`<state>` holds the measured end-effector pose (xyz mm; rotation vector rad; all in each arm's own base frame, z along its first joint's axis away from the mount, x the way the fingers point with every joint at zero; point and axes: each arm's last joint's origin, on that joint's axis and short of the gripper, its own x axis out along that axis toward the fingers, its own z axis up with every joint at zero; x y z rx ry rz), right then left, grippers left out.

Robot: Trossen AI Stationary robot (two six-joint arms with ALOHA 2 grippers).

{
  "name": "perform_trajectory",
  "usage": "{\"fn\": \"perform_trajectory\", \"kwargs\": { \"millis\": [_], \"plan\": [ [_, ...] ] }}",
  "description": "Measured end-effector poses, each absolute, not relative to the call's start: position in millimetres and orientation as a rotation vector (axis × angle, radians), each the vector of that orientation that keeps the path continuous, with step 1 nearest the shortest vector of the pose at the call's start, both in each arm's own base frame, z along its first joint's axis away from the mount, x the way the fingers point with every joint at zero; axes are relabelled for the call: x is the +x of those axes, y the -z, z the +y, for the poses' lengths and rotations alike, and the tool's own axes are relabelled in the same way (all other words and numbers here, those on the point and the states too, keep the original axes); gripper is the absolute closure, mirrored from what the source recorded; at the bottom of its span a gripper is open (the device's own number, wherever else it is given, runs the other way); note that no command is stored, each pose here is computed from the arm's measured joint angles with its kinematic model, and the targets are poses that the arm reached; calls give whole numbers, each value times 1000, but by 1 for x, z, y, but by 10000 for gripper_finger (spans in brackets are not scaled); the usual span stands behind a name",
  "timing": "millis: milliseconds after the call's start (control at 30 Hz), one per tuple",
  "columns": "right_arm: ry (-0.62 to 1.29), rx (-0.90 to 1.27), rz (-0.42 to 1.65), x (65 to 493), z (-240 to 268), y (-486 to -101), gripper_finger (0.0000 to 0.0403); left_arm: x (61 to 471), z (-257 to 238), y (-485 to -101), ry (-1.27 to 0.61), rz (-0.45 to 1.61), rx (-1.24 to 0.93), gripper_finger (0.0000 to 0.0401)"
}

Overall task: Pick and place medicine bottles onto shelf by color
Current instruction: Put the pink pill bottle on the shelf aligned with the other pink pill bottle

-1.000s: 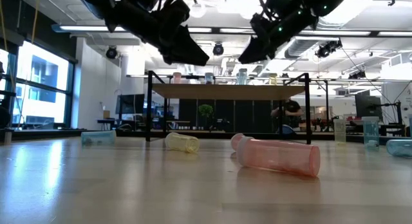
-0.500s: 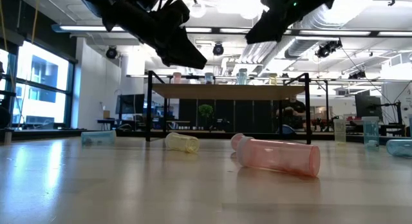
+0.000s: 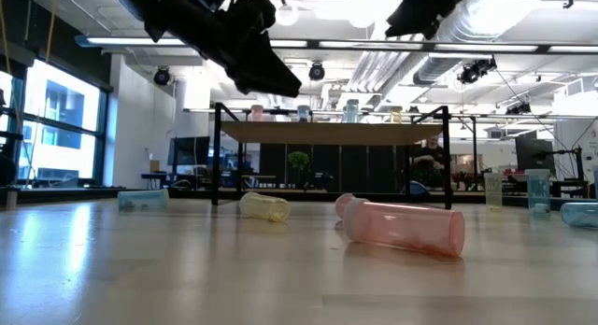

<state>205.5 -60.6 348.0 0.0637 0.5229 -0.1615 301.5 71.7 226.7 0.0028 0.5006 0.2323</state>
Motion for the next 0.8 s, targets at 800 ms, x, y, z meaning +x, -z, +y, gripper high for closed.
{"fn": "perform_trajectory", "kwargs": {
  "millis": [800],
  "plan": [
    [149, 214, 711, 175, -38, -283, 234, 301, 73, -227, -281, 503, 13, 201]
  ]
}}
